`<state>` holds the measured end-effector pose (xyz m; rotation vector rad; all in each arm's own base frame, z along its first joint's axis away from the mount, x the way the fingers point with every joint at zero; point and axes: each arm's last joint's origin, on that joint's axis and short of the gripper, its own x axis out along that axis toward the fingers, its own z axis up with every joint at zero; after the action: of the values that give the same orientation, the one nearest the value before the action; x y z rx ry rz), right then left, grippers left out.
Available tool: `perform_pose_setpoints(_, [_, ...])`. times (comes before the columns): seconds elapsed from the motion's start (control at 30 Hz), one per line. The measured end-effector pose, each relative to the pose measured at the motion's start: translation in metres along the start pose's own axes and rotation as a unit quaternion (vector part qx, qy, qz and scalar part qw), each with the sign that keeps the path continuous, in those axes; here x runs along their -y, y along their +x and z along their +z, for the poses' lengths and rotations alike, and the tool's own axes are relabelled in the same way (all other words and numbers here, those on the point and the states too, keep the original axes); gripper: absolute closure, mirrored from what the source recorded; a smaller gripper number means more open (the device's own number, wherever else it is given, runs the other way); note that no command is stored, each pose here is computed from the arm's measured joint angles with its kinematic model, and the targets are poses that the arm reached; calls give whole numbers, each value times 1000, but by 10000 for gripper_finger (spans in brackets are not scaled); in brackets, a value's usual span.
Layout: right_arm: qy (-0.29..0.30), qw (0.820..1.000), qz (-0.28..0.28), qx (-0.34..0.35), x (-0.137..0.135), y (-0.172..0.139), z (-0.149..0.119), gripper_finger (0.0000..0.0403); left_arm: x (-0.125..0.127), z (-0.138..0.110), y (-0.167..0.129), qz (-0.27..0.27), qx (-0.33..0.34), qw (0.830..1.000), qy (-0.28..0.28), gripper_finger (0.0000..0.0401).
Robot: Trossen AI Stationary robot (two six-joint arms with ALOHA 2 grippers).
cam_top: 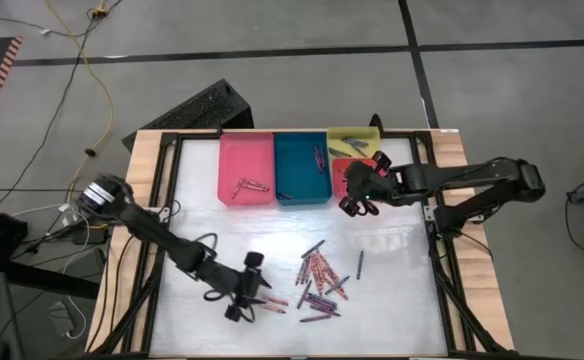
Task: Sort crayons
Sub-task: Put the red crayon into the red bin
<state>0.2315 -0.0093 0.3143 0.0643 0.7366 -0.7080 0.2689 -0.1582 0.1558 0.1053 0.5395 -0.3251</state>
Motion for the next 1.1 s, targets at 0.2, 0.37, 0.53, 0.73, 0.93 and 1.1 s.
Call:
perform_pose_setpoints(0.2, [-1, 1000, 0, -1, -1, 1, 0, 278, -6, -1, 14, -40, -23, 999, -2, 216])
perform_pose_setpoints(0.37, [-2, 1000, -1, -2, -2, 3, 0, 278, -9, -4, 14, -44, -31, 999, 6, 216])
perform_pose_setpoints(0.53, [-2, 1000, -1, -2, -3, 4, 0, 278, -9, -8, 16, -50, -37, 998, 7, 216])
perform_pose_setpoints(0.73, [4, 1000, 2, 6, -4, 4, 2, 278, -10, -19, 32, -94, -38, 995, -6, 216])
perform_pose_setpoints(0.93, [4, 1000, 3, 6, -4, 4, 2, 278, -19, -23, 37, -113, -42, 993, -20, 216])
perform_pose_setpoints(1.1, [4, 1000, 3, 6, -4, 4, 2, 278, -26, -31, 35, -111, -48, 992, -28, 216])
